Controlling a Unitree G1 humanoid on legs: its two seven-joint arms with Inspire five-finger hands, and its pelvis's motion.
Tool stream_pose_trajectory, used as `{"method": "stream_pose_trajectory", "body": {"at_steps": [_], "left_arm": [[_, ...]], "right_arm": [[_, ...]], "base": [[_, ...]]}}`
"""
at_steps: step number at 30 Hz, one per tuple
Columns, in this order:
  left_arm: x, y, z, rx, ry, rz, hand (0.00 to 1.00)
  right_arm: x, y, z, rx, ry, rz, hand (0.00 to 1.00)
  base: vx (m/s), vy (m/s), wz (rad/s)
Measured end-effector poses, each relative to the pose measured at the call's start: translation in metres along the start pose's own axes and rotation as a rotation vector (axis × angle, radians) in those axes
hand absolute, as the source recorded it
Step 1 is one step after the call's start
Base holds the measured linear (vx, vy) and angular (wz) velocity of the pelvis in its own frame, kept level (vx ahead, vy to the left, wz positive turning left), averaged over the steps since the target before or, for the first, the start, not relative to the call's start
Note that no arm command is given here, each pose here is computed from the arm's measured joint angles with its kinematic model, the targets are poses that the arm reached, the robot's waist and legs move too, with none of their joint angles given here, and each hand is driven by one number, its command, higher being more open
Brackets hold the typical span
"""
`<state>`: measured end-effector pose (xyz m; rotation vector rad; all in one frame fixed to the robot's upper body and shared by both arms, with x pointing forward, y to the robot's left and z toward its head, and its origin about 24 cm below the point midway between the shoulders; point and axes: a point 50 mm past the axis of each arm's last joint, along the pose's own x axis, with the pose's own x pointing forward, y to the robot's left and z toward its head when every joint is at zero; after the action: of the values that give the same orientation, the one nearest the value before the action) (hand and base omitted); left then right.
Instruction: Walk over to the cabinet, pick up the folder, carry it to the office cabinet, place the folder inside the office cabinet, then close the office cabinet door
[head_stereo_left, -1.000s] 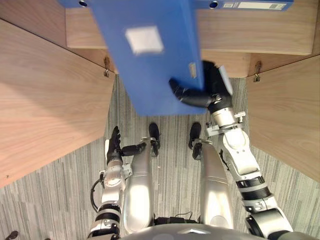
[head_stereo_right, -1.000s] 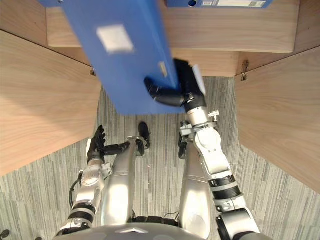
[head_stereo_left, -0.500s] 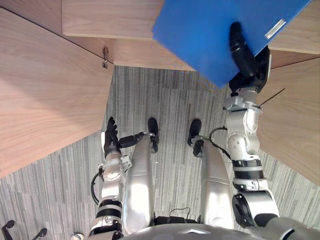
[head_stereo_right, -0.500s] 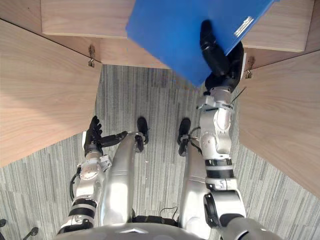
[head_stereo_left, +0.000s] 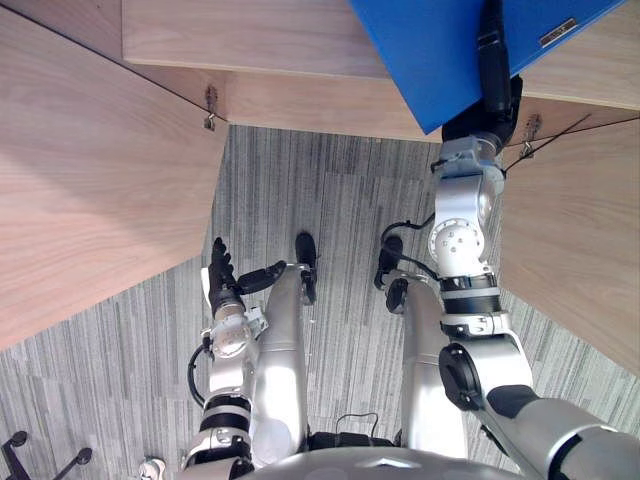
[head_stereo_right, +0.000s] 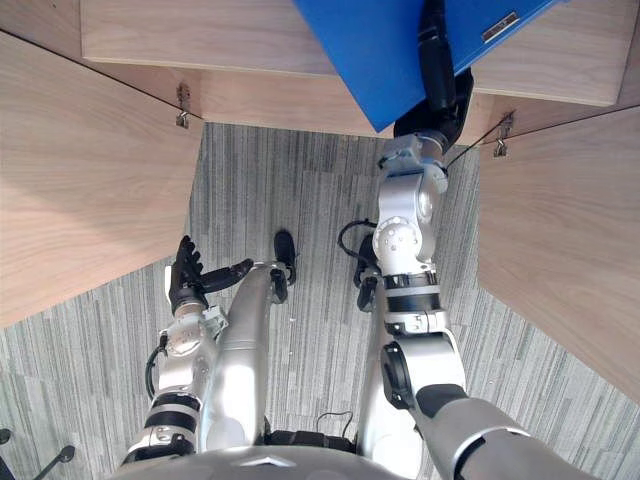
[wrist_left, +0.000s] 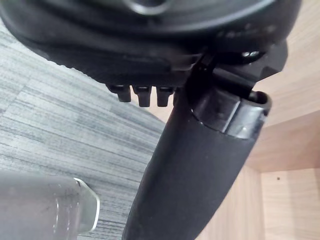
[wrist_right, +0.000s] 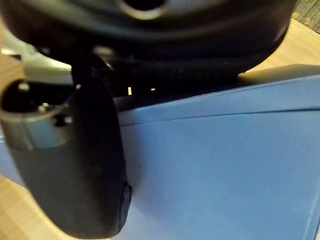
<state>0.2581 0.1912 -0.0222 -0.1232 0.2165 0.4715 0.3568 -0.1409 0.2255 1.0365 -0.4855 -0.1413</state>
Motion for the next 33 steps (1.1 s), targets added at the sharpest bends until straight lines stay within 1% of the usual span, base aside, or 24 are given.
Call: {"method": "stream_pose_trajectory", "body": {"at_steps": [3, 8, 9, 12, 15, 17, 21, 29, 33], "left_arm": [[-0.001, -0.003, -0.002, -0.015, 0.018, 0.009, 1.0], [-0.001, -0.002, -0.003, -0.016, 0.021, 0.025, 1.0], [-0.001, -0.002, -0.003, -0.016, 0.022, 0.028, 1.0], [-0.001, -0.003, -0.004, -0.016, 0.029, 0.033, 1.0], [-0.002, -0.005, -0.009, -0.011, 0.051, 0.031, 1.0], [-0.003, -0.004, -0.01, -0.009, 0.055, 0.037, 1.0], [-0.003, -0.007, -0.011, -0.002, 0.058, 0.027, 1.0], [-0.004, -0.011, -0.011, -0.003, 0.062, 0.009, 1.0], [-0.004, -0.011, -0.011, -0.002, 0.063, 0.009, 1.0]], "right_arm": [[0.006, 0.004, 0.0, 0.063, 0.005, -0.048, 0.0], [0.01, 0.009, 0.004, 0.101, -0.016, -0.092, 0.0], [0.011, 0.013, 0.007, 0.118, -0.03, -0.101, 1.0], [0.015, 0.018, 0.013, 0.178, -0.049, -0.125, 1.0], [0.019, 0.016, 0.022, 0.236, -0.089, -0.185, 1.0], [0.02, 0.019, 0.027, 0.263, -0.117, -0.188, 1.0], [0.023, 0.034, 0.037, 0.304, -0.149, -0.159, 1.0], [0.023, 0.044, 0.041, 0.323, -0.16, -0.123, 1.0], [0.023, 0.048, 0.042, 0.292, -0.157, -0.088, 1.0]], "base": [[0.02, -0.014, 0.09], [0.03, -0.017, 0.09], [0.02, -0.011, 0.07], [0.02, -0.006, 0.06], [0.01, 0.007, 0.1], [0.0, 0.015, 0.06], [0.0, 0.016, 0.07], [0.01, 0.006, 0.02], [0.0, 0.0, 0.0]]}}
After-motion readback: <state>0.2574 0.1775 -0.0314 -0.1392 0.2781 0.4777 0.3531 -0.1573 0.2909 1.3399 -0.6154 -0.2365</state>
